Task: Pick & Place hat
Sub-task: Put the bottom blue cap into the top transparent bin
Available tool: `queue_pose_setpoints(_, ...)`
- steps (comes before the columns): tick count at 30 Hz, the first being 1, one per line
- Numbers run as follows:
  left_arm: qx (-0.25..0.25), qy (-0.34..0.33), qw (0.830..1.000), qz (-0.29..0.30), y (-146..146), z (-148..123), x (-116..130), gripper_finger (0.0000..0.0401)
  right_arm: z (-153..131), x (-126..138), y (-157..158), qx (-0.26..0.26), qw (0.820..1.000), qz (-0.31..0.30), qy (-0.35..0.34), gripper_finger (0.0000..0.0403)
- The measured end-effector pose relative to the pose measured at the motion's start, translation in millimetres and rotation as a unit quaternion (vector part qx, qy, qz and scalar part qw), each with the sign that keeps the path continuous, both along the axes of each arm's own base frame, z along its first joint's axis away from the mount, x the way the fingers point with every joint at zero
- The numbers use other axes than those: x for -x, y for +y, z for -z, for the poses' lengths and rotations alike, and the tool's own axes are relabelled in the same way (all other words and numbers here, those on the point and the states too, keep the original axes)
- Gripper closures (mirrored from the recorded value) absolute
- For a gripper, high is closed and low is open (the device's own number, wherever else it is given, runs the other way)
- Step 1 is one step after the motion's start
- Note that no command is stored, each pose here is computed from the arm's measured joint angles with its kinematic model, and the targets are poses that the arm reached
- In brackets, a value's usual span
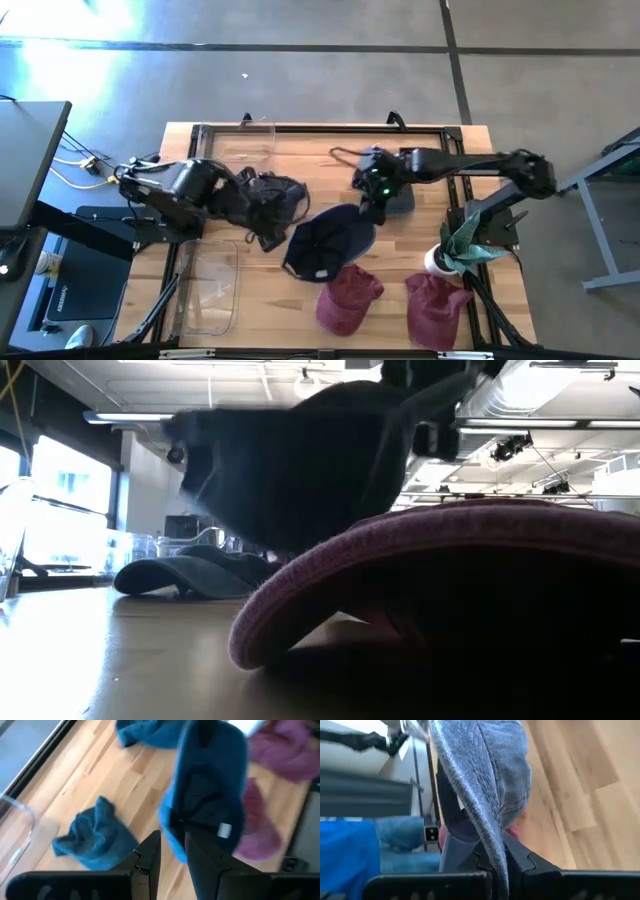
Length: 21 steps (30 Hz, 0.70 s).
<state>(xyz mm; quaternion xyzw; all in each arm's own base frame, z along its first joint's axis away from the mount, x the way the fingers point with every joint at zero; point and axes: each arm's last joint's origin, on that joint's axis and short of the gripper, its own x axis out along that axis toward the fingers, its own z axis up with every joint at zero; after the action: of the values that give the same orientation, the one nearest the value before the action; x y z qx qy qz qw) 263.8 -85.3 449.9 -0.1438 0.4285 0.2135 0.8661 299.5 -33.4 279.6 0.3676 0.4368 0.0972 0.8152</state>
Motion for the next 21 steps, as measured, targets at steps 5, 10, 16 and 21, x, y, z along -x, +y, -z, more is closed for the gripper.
queue_pose_setpoints(5, 0.012, 0.048, 0.998, -0.04, -3.4, 31.7, -0.6, 0.0316, 37.0, -19.4, -15.1, 0.012, 0.999, -0.021, 0.031, 0.0394)
queue_pose_setpoints(10, 0.034, 0.051, 0.996, -0.06, -8.5, 69.5, -19.1, 0.0316, 70.6, -33.7, -34.3, 0.019, 0.998, -0.043, 0.035, 0.0393)
queue_pose_setpoints(16, 0.109, 0.076, 0.989, -0.072, -7.1, 101.9, -30.2, 0.0316, 91.1, -34.9, -56.6, 0.029, 0.997, -0.056, 0.033, 0.0382)
queue_pose_setpoints(21, 0.141, 0.086, 0.983, -0.073, -16.3, 103.6, -23.2, 0.0316, 83.0, -27.8, -75.3, -0.051, 0.997, -0.052, -0.004, 0.0379)
